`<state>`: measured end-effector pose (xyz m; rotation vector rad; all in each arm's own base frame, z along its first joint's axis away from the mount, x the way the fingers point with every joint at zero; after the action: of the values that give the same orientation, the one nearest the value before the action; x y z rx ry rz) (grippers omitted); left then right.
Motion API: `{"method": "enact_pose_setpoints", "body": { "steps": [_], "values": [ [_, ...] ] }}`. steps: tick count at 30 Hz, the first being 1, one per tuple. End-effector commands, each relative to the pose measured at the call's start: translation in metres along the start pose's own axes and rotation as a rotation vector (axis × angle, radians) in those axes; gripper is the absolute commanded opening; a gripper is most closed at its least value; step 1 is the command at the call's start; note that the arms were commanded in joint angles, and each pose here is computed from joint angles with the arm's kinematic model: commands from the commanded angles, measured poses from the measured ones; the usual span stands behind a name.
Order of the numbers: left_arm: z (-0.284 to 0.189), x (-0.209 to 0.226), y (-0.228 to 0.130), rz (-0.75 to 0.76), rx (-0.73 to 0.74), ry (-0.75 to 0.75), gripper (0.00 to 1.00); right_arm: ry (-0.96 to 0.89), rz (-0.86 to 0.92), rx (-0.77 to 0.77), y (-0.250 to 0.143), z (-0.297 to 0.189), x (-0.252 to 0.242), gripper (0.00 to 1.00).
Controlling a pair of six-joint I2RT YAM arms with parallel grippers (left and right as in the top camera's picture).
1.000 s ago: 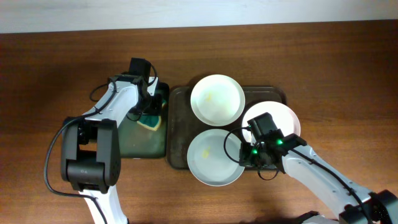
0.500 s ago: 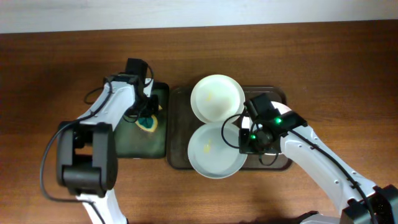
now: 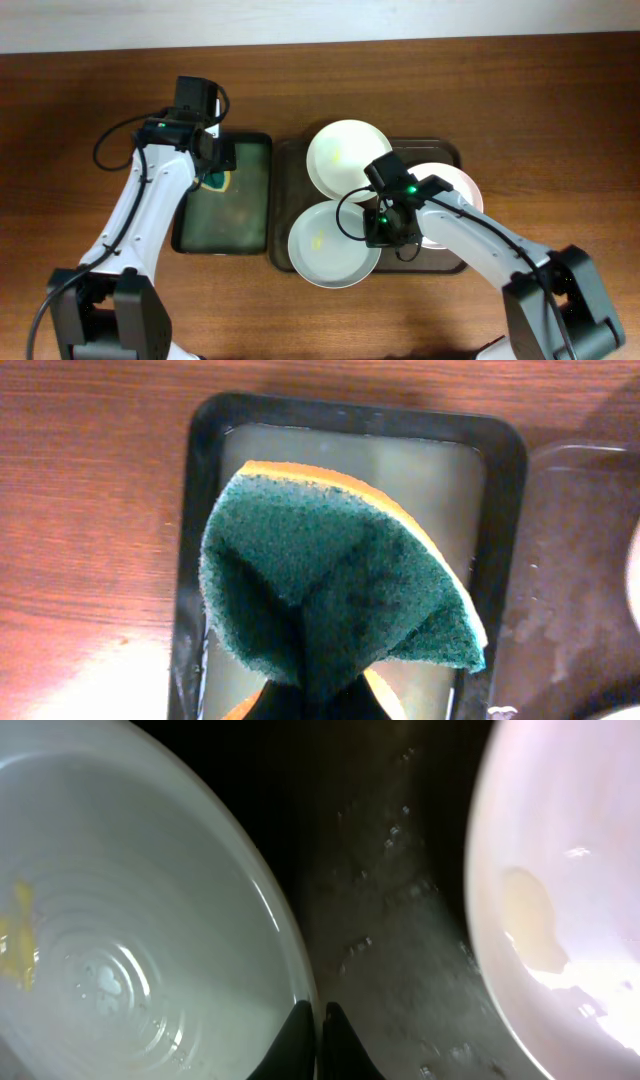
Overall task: Clean dirty plates on tray and stack at the side
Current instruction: 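Carry the sponge with the left gripper over to the grey plate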
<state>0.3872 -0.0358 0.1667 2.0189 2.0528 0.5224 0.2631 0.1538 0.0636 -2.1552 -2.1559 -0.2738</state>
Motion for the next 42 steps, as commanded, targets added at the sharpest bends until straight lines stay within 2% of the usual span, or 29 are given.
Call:
{"method": "enact_pose_setpoints", "body": {
  "steps": [1, 4, 6, 8, 14, 17, 20, 24, 29, 37, 42],
  "values": [
    [-0.009, 0.002, 0.009, -0.014, -0.066, 0.084, 0.0, -0.009, 0.002, -0.007, 0.006, 0.005, 0.002, 0.04],
    [-0.01, -0.003, 0.013, -0.008, -0.09, 0.075, 0.0, -0.008, 0.001, -0.013, 0.008, 0.004, 0.003, 0.04],
    [-0.01, -0.006, 0.016, -0.01, -0.1, 0.061, 0.0, -0.002, 0.009, -0.028, 0.014, 0.0, 0.003, 0.12],
    [-0.01, -0.008, 0.015, -0.009, -0.097, 0.042, 0.0, 0.005, 0.019, -0.041, 0.019, -0.003, 0.002, 0.14],
    [-0.01, -0.03, -0.006, 0.013, 0.017, -0.129, 0.0, 0.008, 0.038, -0.039, 0.022, -0.006, -0.001, 0.15],
    [-0.01, -0.028, -0.016, 0.018, 0.063, -0.123, 0.0, 0.0, 0.041, -0.013, 0.017, -0.006, -0.003, 0.16],
    [-0.011, -0.027, -0.02, 0.027, 0.083, -0.121, 0.0, 0.037, 0.043, 0.027, 0.011, -0.006, 0.001, 0.26],
    [-0.011, -0.027, -0.02, 0.027, 0.085, -0.12, 0.0, 0.07, 0.05, 0.078, 0.002, -0.007, 0.005, 0.33],
    [-0.022, -0.026, -0.004, 0.049, 0.079, -0.125, 0.0, 0.062, 0.054, 0.098, -0.002, -0.007, 0.003, 0.37],
    [-0.003, -0.02, 0.002, 0.025, 0.24, -0.131, 0.0, 0.081, 0.064, 0.16, -0.013, -0.01, 0.005, 0.4],
    [-0.004, -0.034, 0.001, 0.046, 0.249, -0.237, 0.0, 0.054, 0.076, 0.211, -0.023, -0.011, 0.0, 0.43]
  ]
}}
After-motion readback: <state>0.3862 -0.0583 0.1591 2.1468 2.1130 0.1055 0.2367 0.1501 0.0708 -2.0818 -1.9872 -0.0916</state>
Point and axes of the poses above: each gripper's point midway between its finger pads, its own z axis out along the fingers, its own x axis along the line the jaws close on, y = z × x, the point moved 4 cm from there along -z, back along the fingers, and after that the axes turned 2 degrees about z, right-handed, at the moved point
